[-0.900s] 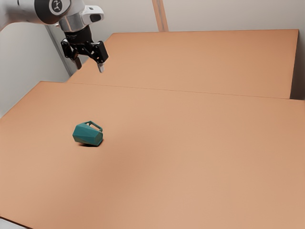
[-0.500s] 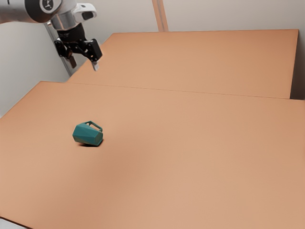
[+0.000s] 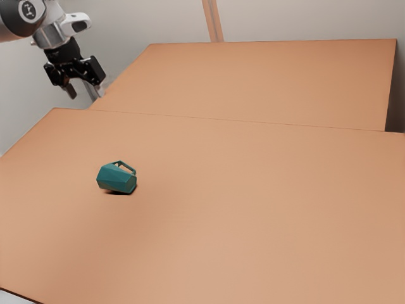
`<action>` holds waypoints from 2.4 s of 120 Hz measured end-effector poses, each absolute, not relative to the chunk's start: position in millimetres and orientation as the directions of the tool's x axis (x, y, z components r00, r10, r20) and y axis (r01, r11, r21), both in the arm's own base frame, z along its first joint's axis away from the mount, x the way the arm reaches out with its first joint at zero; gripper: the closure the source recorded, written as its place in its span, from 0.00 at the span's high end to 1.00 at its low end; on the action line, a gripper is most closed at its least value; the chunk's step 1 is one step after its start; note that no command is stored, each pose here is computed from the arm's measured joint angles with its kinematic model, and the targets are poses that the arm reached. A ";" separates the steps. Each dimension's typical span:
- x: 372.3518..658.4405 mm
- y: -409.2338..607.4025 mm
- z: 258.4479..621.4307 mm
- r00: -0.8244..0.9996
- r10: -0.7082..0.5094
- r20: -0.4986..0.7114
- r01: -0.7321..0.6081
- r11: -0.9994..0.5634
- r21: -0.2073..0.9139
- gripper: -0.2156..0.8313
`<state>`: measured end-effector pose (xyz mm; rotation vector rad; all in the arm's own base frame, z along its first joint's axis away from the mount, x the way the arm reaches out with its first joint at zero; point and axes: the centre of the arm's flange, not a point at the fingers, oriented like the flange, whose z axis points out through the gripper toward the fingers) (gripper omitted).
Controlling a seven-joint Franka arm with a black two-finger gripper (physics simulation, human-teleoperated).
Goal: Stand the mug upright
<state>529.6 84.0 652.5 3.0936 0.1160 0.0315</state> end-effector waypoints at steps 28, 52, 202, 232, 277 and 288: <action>507.3 168.0 619.9 0.984 0.173 0.037 0.166 -0.975 0.145 0.78; 492.1 210.2 572.8 0.976 0.205 0.077 0.178 -0.946 0.269 0.78; 458.7 345.7 346.3 0.937 0.294 0.190 0.075 -0.699 0.711 0.78; 470.5 336.3 329.1 0.946 0.269 0.182 0.055 -0.685 0.726 0.78; 496.9 322.3 317.3 0.951 0.238 0.197 0.015 -0.672 0.740 0.78; 501.6 315.8 313.3 0.954 0.227 0.194 0.008 -0.668 0.744 0.78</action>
